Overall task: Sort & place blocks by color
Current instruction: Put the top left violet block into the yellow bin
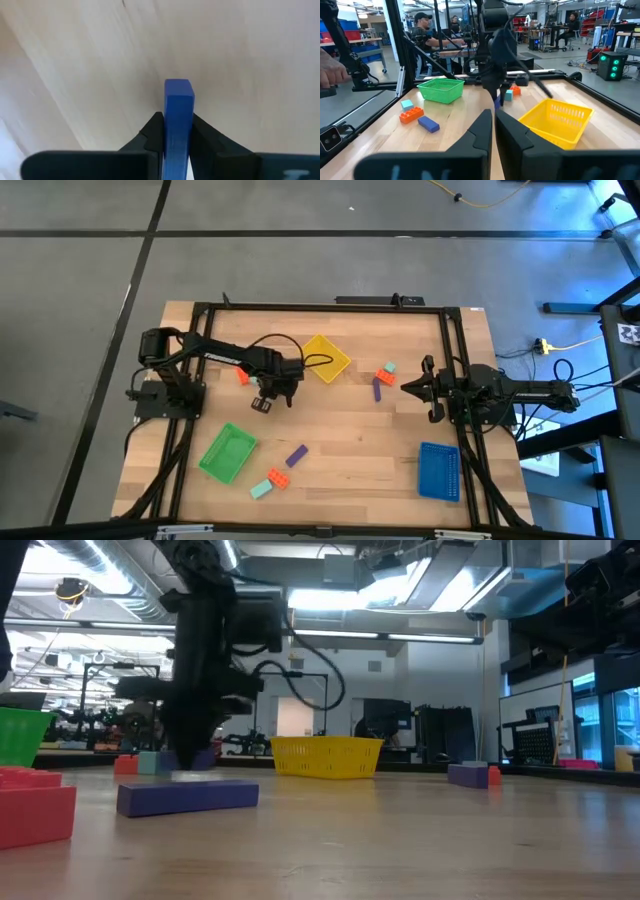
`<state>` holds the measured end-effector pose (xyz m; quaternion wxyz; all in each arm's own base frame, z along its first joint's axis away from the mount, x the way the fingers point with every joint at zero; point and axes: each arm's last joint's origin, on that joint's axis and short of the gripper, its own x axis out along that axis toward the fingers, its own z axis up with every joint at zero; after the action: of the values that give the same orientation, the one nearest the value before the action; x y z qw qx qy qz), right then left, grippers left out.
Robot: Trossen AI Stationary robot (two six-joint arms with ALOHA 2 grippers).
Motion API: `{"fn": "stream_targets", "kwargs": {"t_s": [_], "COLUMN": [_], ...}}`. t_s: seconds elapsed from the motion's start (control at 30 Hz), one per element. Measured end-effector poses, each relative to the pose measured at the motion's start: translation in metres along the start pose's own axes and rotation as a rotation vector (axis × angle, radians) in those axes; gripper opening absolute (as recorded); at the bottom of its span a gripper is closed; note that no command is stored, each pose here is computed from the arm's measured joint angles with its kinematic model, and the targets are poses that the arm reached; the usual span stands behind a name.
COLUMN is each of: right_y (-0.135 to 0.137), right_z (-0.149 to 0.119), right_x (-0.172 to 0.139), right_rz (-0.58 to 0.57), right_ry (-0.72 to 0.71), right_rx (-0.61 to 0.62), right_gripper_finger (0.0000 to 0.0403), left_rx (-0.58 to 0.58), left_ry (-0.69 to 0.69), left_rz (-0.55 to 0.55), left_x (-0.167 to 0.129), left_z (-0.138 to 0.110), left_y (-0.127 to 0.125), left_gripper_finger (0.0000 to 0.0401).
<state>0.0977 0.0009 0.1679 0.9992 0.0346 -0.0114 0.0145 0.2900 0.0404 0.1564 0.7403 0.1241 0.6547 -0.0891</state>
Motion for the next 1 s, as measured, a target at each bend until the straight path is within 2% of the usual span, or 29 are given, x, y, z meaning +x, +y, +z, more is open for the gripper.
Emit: {"fn": "stream_targets", "kwargs": {"t_s": [0.17, 0.33, 0.53, 0.7, 0.87, 1.0], "right_y": [0.0, 0.0, 0.0, 0.0, 0.0, 0.0], "right_z": [0.0, 0.0, 0.0, 0.0, 0.0, 0.0], "right_x": [0.0, 0.0, 0.0, 0.0, 0.0, 0.0], "right_rz": [0.0, -0.001, -0.006, -0.007, -0.008, -0.007], "right_ry": [0.001, 0.003, 0.001, 0.001, 0.001, 0.002], "right_rx": [0.0, 0.0, 0.0, 0.0, 0.0, 0.0], "right_gripper_finger": [0.0025, 0.0025, 0.0025, 0.0025, 0.0025, 0.0025], "left_rx": [-0.091, -0.254, -0.46, -0.536, -0.55, -0.564], "left_ry": [-0.108, -0.304, -0.691, -1.06, -1.338, -1.471], "left_rz": [0.046, 0.12, 0.211, 0.252, 0.227, 0.173], "left_x": [-0.024, -0.061, -0.122, -0.165, -0.171, -0.163], "left_z": [0.0, -0.004, -0.01, -0.01, -0.005, -0.004], "left_y": [0.008, 0.018, 0.025, 0.022, 0.013, 0.005], "left_gripper_finger": [0.0048, 0.0048, 0.0048, 0.0048, 0.0048, 0.0048]}}
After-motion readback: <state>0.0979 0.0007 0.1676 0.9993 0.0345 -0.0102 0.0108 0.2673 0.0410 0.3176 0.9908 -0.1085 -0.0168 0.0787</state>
